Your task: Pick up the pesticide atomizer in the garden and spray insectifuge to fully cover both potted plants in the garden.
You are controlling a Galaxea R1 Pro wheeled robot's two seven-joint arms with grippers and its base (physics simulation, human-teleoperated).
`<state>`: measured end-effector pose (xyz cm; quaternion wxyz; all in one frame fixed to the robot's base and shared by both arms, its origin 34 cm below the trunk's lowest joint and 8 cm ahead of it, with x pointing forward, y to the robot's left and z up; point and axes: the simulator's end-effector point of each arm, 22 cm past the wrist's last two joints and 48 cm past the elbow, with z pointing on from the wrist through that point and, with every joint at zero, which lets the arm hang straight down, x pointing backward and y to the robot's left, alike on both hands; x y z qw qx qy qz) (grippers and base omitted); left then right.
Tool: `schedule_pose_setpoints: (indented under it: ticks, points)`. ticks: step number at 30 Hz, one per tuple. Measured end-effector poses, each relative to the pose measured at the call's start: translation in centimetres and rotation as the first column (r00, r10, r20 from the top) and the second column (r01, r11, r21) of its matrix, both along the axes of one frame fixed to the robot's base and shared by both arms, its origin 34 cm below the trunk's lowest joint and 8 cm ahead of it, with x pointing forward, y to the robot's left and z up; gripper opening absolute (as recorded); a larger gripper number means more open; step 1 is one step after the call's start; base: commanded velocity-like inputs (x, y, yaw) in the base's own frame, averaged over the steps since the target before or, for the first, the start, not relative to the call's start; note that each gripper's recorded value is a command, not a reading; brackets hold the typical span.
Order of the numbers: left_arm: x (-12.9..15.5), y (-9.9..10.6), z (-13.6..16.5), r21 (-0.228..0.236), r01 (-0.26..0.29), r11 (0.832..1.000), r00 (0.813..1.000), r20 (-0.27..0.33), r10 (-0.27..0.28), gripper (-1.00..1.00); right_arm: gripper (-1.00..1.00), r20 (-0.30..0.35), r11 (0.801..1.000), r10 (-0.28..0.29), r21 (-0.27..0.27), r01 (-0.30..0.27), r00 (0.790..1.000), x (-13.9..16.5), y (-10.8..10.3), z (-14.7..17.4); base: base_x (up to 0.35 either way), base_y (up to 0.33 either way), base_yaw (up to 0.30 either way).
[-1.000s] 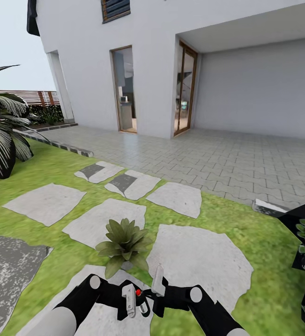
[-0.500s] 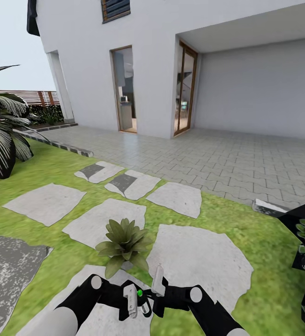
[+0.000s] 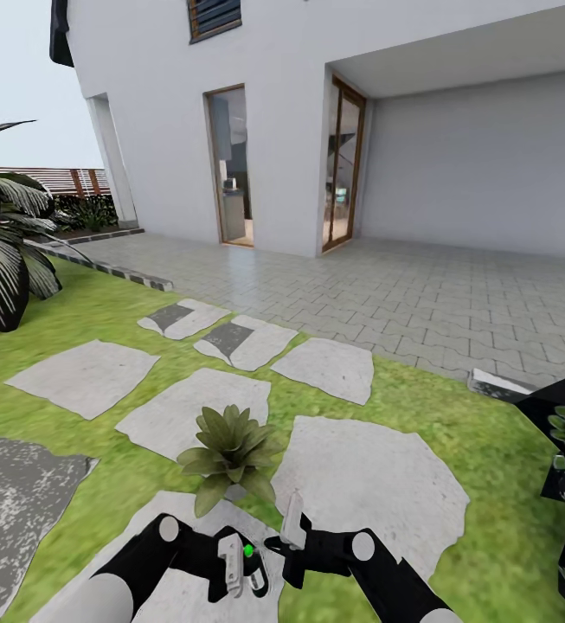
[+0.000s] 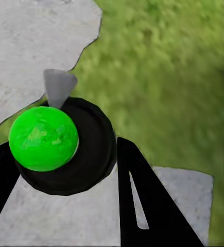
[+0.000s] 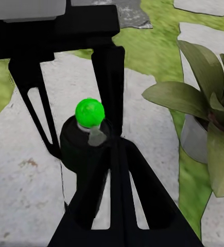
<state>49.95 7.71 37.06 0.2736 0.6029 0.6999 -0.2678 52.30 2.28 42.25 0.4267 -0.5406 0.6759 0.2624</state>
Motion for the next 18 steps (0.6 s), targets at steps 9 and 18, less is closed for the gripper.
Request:
schedule_pose_setpoints:
  ticks: [9, 18]
  points:
    - [0.2, 5.1, -1.2, 0.068, -0.032, 0.997, 0.999, -0.003, 0.032, -1.0, -1.0, 0.0, 1.0, 0.0, 0.0, 0.0, 1.0, 0.0, 0.0, 0.0, 0.0, 0.0, 0.0]
    - [0.6, 11.6, -1.9, 0.143, -0.086, 0.986, 0.996, -0.001, 0.087, -1.0, -1.0, -0.007, 1.0, 0.004, -0.011, -0.004, 1.0, -0.3, -0.2, -0.5, 0.0, 0.0, 0.0]
